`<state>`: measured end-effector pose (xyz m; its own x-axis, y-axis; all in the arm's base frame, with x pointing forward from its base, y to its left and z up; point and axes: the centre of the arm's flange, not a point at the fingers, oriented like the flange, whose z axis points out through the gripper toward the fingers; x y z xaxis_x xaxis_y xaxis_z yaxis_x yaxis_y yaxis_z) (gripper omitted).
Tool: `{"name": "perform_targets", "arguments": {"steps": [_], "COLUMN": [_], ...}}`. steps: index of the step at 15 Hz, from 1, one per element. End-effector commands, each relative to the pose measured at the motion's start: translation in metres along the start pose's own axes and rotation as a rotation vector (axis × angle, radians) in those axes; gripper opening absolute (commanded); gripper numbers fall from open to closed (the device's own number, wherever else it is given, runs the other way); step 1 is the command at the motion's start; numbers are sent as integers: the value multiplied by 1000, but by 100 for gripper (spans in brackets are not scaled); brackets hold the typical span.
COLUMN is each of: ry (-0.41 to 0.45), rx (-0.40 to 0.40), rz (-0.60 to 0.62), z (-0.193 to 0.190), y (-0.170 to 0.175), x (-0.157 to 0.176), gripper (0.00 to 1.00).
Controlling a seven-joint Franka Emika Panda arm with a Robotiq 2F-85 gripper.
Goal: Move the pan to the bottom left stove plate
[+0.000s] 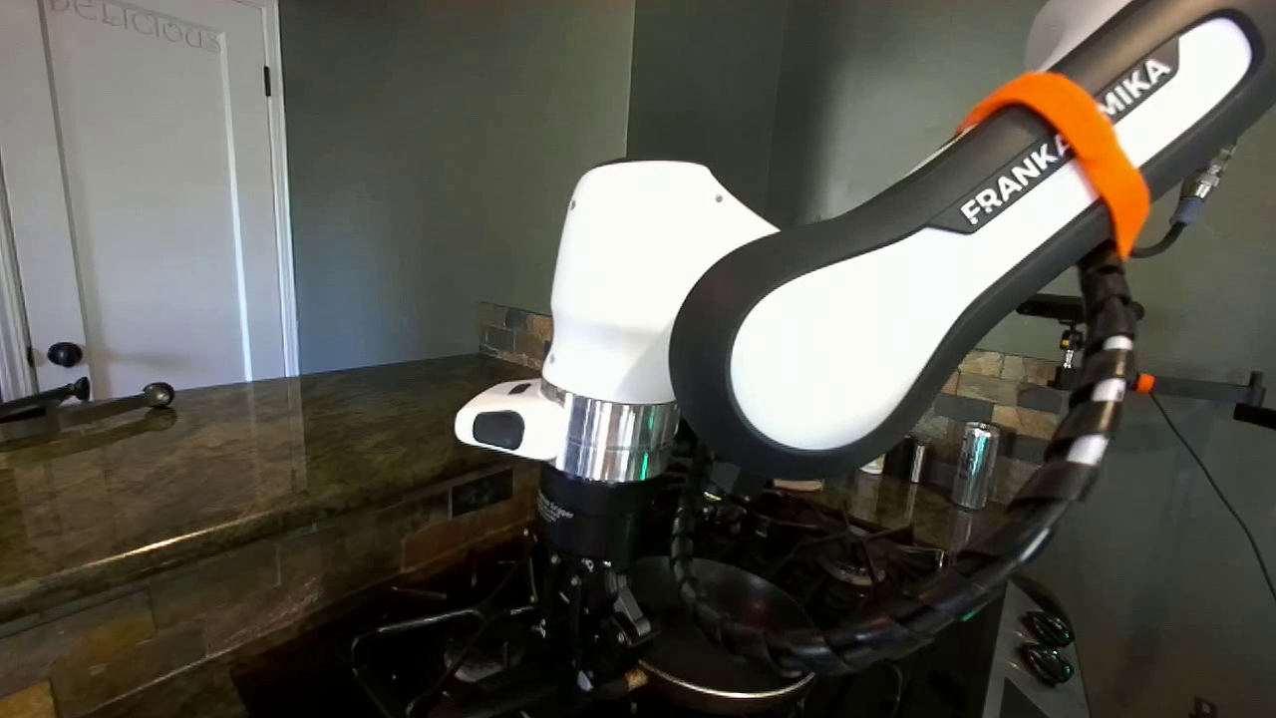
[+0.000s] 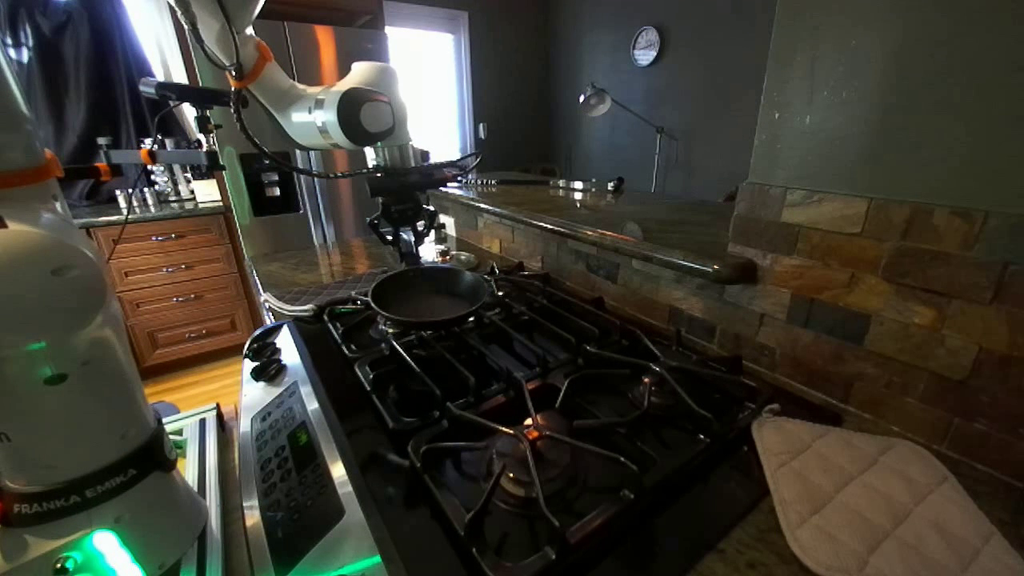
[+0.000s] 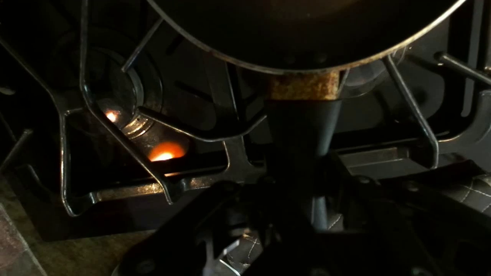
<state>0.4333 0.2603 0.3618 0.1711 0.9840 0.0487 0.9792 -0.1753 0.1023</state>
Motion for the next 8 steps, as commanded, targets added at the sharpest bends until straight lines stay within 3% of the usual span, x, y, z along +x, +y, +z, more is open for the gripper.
{"name": "perform_targets", "arguments": {"steps": [1,8], "ry": [-10,-31], "rx": [18,25], "rz": [45,81], "z": [-1,-6], "y": [-7,-9], "x": [9,32], "gripper": [8,8]}}
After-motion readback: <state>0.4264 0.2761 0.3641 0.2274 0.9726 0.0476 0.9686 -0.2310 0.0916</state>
